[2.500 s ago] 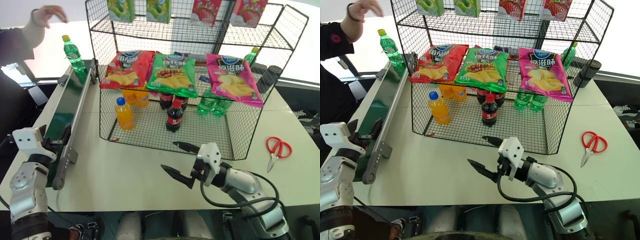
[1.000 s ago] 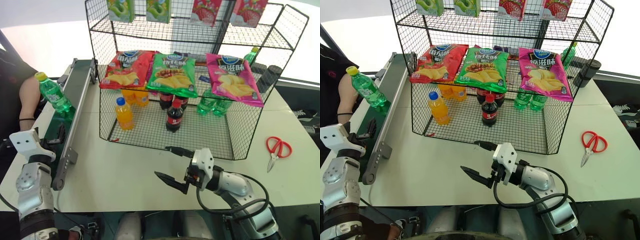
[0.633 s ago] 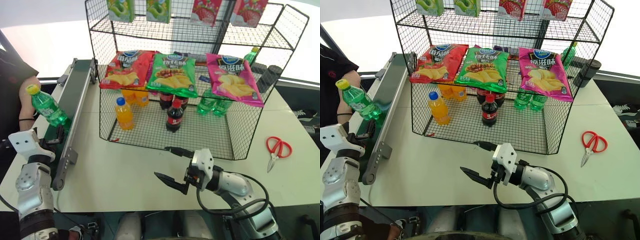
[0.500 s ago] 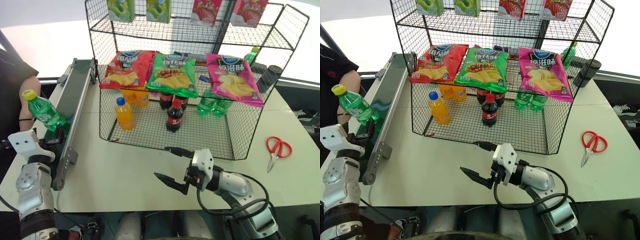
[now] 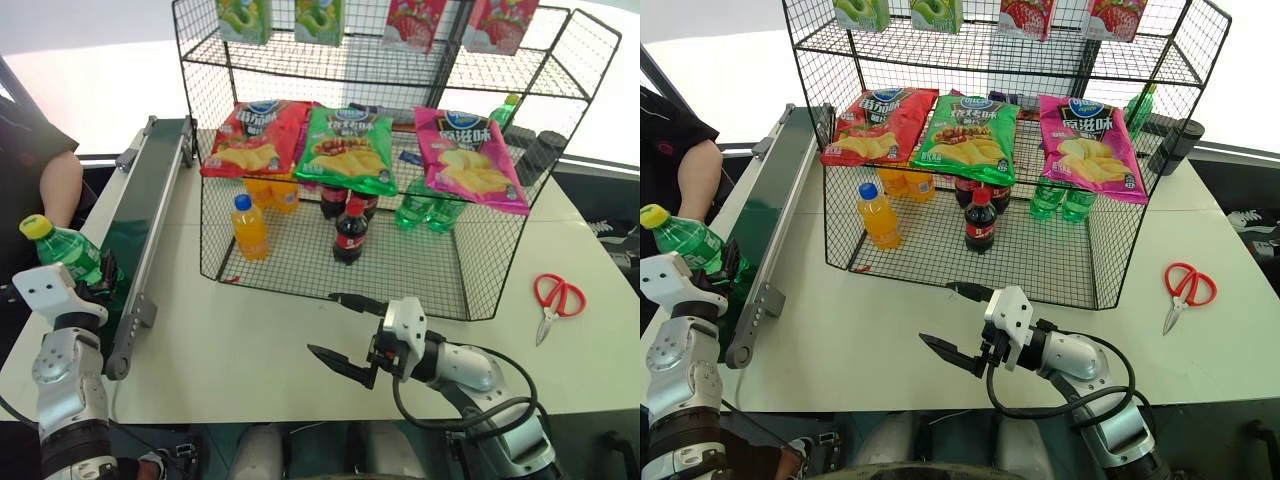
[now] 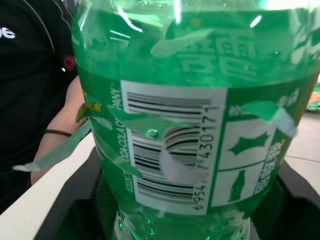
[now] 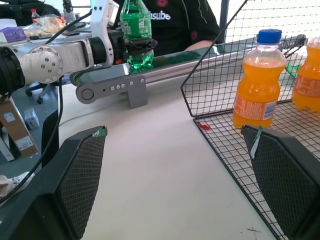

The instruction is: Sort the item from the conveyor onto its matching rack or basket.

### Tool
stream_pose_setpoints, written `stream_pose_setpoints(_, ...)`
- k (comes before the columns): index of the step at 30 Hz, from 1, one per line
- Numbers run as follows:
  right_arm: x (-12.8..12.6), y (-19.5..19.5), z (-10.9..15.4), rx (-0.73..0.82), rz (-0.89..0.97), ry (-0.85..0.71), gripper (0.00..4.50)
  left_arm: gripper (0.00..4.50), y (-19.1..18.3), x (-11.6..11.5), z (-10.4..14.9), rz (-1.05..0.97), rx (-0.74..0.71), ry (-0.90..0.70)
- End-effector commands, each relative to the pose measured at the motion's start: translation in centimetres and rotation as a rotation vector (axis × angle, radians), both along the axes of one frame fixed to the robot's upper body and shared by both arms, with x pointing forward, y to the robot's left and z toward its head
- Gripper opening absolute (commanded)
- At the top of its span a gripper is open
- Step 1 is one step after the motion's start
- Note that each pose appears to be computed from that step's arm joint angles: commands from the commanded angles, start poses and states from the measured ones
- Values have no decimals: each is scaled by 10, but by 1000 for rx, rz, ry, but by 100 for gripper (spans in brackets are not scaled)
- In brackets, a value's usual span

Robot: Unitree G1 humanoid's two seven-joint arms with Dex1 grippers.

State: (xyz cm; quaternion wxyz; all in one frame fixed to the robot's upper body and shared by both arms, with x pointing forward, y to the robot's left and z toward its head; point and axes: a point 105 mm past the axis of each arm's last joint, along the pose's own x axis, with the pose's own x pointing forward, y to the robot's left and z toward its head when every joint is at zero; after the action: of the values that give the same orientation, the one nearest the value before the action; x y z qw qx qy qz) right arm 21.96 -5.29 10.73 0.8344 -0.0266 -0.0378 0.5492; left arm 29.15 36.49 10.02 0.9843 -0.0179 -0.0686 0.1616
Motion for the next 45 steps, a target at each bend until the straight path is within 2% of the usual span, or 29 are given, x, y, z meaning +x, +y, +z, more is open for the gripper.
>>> stream_pose_setpoints(1, -3, 5, 11, 31, 18, -33, 450, 277, 3, -1, 16, 3, 29, -61)
stream_pose_setpoints(9, 0, 1, 13, 20, 12, -41, 450, 277, -11, 4, 67, -146, 96, -189)
stream_pose_setpoints(12, 4, -3, 14, 13, -6, -47, 450, 277, -28, 7, 88, -266, 163, -205)
stream_pose_setpoints(15, 9, -8, 15, -2, -29, -59, 450, 277, -56, 6, 97, -427, 174, -213)
stream_pose_setpoints(21, 18, -15, 25, 4, -58, -82, 450, 277, -122, -2, 80, -799, 166, -120)
stream_pose_setpoints(26, 24, -18, 36, 18, -53, -83, 450, 277, -185, -5, 56, -1089, 178, -34)
stream_pose_setpoints(33, 34, -11, 50, 34, -61, -73, 450, 277, -263, 7, 34, -1385, 230, -31)
stream_pose_setpoints(40, 33, 0, 57, 59, -80, -61, 450, 277, -301, 4, 26, -1569, 276, -60)
stream_pose_setpoints(45, 33, 2, 58, 65, -93, -42, 450, 277, -312, 1, 25, -1631, 293, -80)
